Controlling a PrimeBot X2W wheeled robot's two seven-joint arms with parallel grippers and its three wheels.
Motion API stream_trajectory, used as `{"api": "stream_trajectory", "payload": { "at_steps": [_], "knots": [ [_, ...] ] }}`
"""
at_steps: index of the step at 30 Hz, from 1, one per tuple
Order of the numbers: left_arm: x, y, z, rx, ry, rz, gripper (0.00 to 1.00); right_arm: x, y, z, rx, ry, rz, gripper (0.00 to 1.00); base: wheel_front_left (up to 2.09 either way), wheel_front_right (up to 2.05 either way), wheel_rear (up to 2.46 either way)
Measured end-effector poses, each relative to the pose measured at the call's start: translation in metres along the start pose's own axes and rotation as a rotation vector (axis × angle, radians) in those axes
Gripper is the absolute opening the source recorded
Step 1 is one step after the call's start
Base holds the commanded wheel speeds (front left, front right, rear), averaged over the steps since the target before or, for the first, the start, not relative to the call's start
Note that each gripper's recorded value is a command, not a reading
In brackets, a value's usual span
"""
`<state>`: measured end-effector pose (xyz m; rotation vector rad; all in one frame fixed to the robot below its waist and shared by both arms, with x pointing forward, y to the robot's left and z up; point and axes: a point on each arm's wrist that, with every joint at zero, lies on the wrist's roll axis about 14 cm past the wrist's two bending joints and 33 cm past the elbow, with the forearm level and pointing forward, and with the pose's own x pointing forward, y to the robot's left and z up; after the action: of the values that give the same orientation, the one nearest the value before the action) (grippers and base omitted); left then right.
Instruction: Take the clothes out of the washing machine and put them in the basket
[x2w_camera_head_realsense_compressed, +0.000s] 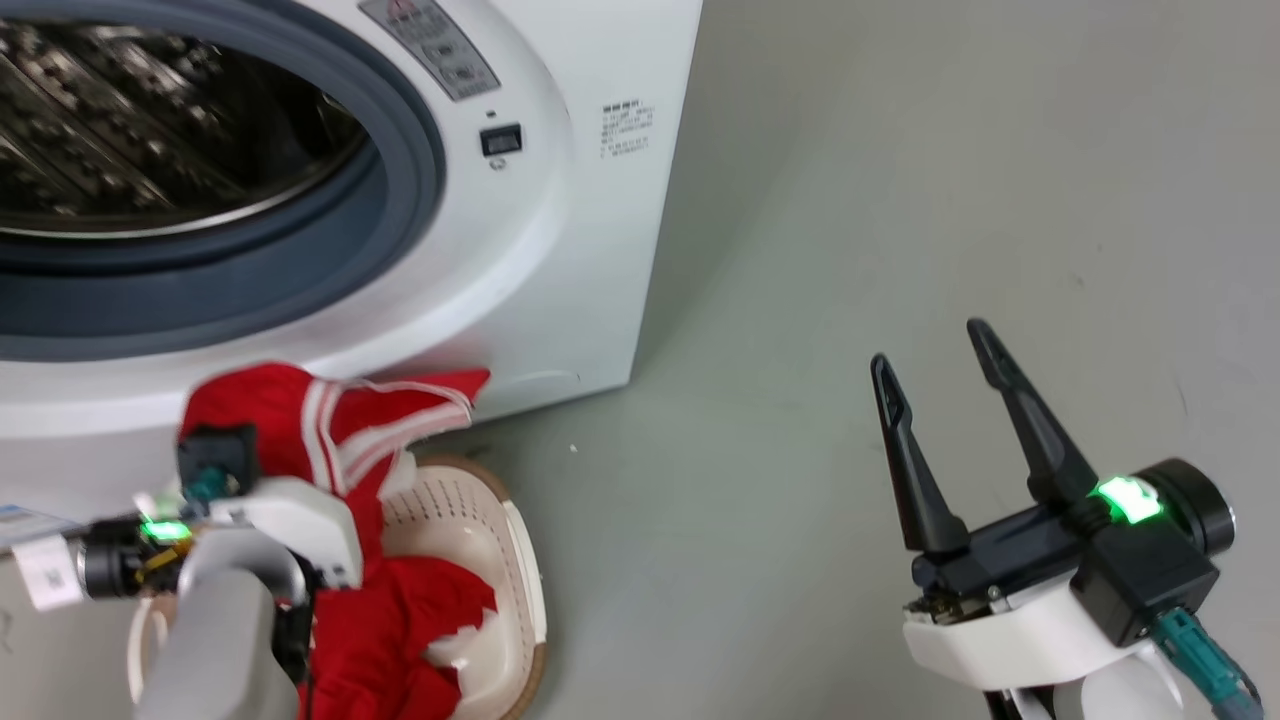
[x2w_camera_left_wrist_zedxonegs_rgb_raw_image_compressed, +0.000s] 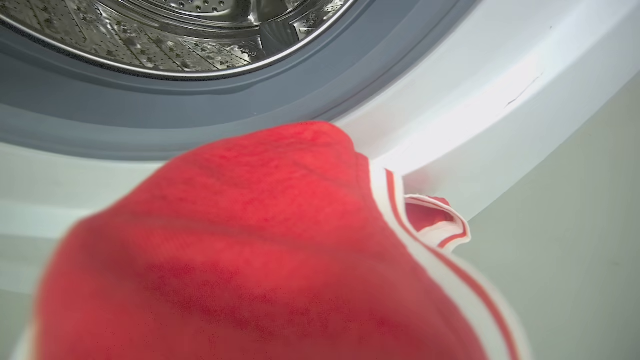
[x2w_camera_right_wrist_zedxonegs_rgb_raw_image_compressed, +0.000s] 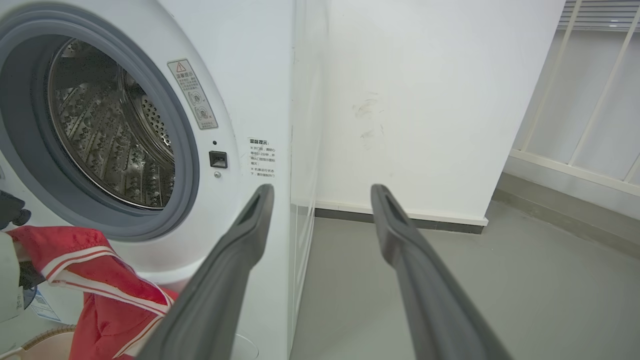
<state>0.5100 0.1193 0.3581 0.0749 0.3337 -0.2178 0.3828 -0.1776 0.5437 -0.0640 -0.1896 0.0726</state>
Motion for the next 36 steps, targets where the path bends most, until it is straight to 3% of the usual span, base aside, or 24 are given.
{"api": "stream_trajectory", "payload": {
  "at_steps": [10,20,36],
  "knots": [
    [-0.058,-0.022,0.022,0.05,-0.093,-0.06,0.0,-0.022,0.01,0.021,0.001,-0.046,0.017,1.0,0.0,0.0,0.0],
    [-0.097,-0.037,0.007,0.06,-0.081,-0.103,0.0,-0.033,0.016,0.028,0.005,-0.064,0.029,1.0,0.0,0.0,0.0],
    [-0.063,-0.032,-0.081,0.07,0.203,-0.142,0.0,0.001,0.007,0.007,-0.005,-0.023,0.022,1.0,0.0,0.0,0.0]
  ]
}}
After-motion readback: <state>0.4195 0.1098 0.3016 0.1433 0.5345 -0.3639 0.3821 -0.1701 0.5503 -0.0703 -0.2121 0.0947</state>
